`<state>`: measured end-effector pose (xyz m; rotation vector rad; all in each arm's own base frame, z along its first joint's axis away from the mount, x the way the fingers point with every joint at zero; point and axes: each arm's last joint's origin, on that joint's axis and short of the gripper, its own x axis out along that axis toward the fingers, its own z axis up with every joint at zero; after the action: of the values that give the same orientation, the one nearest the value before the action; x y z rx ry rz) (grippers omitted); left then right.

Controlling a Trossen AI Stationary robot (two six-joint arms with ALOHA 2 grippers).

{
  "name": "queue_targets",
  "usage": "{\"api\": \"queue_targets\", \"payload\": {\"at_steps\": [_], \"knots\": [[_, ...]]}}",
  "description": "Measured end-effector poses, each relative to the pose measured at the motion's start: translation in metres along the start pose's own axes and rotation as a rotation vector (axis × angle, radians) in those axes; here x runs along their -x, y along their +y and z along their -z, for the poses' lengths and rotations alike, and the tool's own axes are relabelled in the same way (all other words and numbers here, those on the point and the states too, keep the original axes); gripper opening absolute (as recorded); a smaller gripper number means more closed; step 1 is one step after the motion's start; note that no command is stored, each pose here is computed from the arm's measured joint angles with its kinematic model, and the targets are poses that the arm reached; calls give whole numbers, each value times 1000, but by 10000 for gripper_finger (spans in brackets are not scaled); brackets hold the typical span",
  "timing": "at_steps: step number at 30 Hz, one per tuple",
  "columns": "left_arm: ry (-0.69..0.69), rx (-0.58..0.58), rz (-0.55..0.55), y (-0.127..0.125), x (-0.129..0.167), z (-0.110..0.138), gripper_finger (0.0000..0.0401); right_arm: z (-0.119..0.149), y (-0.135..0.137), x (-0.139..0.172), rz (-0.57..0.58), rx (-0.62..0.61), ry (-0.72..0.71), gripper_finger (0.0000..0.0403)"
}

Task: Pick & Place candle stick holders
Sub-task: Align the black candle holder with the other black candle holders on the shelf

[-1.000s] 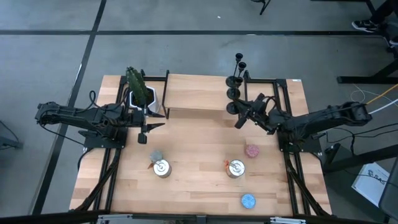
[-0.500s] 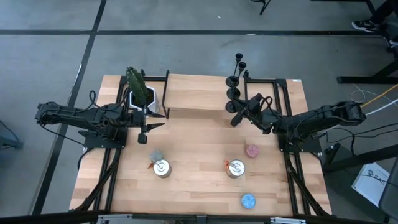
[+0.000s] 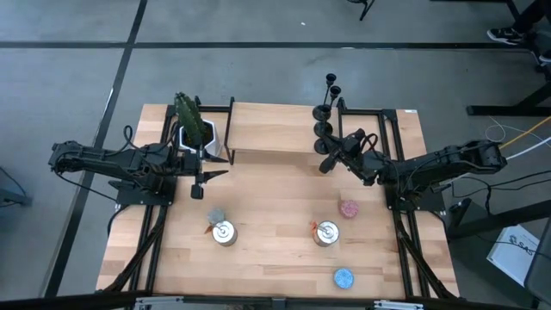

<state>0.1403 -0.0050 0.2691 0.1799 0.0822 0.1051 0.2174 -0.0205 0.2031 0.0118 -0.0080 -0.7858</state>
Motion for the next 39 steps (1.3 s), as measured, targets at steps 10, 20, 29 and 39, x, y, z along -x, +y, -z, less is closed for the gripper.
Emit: {"api": "queue_targets", "payload": {"at_steps": [10,20,29,39], "knots": [[0,0,0,0,0,0,127,1,0,0,6,4,11,39],[0,1,0,0,0,0,127,3,0,0,9,20,27,130],[0,1,0,0,0,0,127,3,-2,0,78,25,22,126],[1,0,0,0,0,0,127,-3,-1,-2,79,54,4,127]]}}
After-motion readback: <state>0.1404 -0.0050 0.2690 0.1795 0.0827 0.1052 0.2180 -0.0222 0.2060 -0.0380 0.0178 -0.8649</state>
